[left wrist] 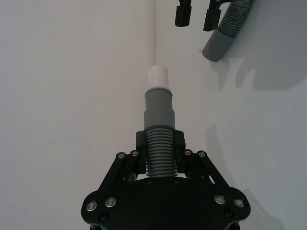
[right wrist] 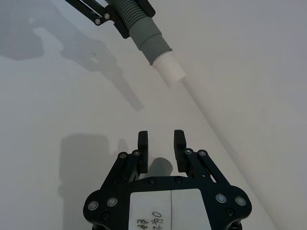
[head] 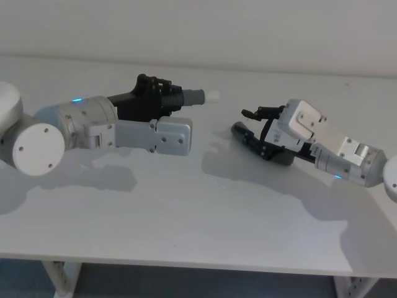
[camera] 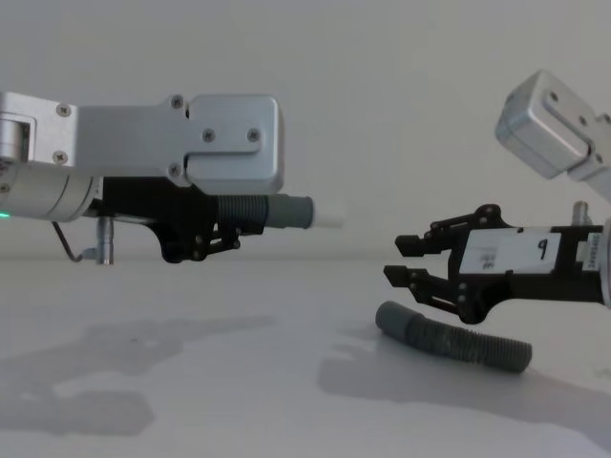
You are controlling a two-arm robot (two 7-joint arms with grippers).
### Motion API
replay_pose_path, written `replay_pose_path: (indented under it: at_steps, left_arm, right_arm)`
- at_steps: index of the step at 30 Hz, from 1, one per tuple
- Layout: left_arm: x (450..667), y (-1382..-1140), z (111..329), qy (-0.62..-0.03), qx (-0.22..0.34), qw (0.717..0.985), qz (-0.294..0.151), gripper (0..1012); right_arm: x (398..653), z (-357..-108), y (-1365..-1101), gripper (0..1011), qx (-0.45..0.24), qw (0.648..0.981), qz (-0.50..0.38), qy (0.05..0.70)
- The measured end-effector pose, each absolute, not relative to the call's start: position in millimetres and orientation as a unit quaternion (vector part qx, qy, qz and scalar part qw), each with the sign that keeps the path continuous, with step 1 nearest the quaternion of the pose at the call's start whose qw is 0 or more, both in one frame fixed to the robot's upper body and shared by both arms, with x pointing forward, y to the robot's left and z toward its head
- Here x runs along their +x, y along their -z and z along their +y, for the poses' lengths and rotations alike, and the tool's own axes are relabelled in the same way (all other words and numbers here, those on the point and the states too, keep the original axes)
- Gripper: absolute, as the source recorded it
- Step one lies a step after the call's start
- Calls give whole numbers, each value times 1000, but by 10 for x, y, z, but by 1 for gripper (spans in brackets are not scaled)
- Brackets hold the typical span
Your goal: Use both hands to pick up one end of the pipe from the table, align the ends, and insert them.
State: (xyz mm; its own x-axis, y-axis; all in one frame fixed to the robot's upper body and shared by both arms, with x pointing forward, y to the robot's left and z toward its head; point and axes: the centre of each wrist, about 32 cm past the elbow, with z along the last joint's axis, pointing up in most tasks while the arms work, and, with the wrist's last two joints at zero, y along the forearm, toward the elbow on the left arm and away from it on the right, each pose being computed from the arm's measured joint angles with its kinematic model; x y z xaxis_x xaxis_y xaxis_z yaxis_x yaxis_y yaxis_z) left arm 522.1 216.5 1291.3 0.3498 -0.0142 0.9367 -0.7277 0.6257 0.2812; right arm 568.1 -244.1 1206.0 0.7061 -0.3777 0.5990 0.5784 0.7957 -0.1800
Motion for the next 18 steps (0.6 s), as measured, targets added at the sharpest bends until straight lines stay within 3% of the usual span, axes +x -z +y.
replay_pose_path:
  at_steps: [5,18]
  left_arm:
    - [5221,-12913,2164,-241,359,739,-517,320]
    - [5221,-12913,2164,-241,359,739,-517,320]
  right_arm:
    - [5684,-2437,-12060,321,-181,906,-277,264]
    - [5687,-2428,-12057,709,-182,906,-275,265]
